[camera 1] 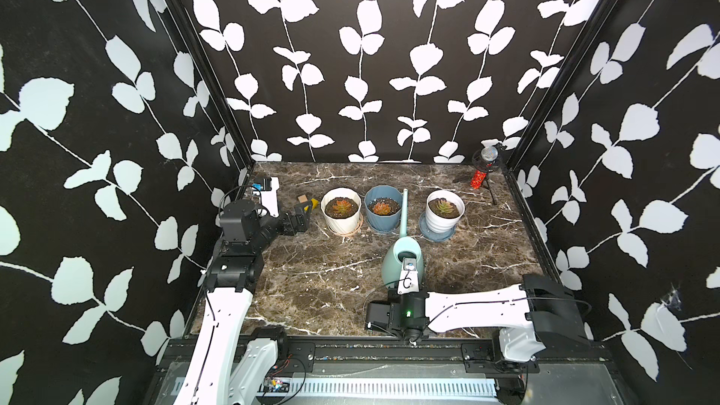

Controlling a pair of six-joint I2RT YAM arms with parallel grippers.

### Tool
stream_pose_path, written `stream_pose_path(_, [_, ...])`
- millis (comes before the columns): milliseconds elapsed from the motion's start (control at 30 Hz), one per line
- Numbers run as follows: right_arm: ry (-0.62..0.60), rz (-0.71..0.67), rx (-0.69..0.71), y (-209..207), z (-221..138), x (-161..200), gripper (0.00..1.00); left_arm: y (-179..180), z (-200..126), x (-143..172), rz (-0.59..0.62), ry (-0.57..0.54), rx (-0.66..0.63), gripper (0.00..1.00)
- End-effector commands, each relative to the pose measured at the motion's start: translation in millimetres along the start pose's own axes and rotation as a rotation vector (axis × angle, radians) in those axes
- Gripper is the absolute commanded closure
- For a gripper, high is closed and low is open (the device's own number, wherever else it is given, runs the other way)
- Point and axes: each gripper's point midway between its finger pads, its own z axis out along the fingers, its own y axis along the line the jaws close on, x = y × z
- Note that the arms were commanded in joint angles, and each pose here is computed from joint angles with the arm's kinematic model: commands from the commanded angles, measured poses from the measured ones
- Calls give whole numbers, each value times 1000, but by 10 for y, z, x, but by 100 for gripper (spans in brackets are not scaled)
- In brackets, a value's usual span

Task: Water the succulent around the soil edge
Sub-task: Place the watering can at the center of the board.

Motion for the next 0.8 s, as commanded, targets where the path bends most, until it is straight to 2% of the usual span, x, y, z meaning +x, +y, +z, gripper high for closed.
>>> stream_pose_path(0, [17,40,-18,99,70,53,87,-16,2,-53,10,-23,14,3])
stream_pose_path(133, [28,32,-24,167,89,76,61,-22,-3,-63,14,-23,16,3])
stream_pose_path(267, [28,22,-43,233,85,67,50,-25,-8,-68,19,-19,15,3])
stream_pose_path(367, [29,19,-63,283,69,51,37,-27,-10,-66,19,-13,16,3])
stream_pose_path(567, [23,-13,-123,468,40,13,32,-49,-45,-78,21,-15,19,3])
stream_pose_path(767, [19,-42,-202,705,-4,-32,32,-59,-82,-73,20,-15,16,3])
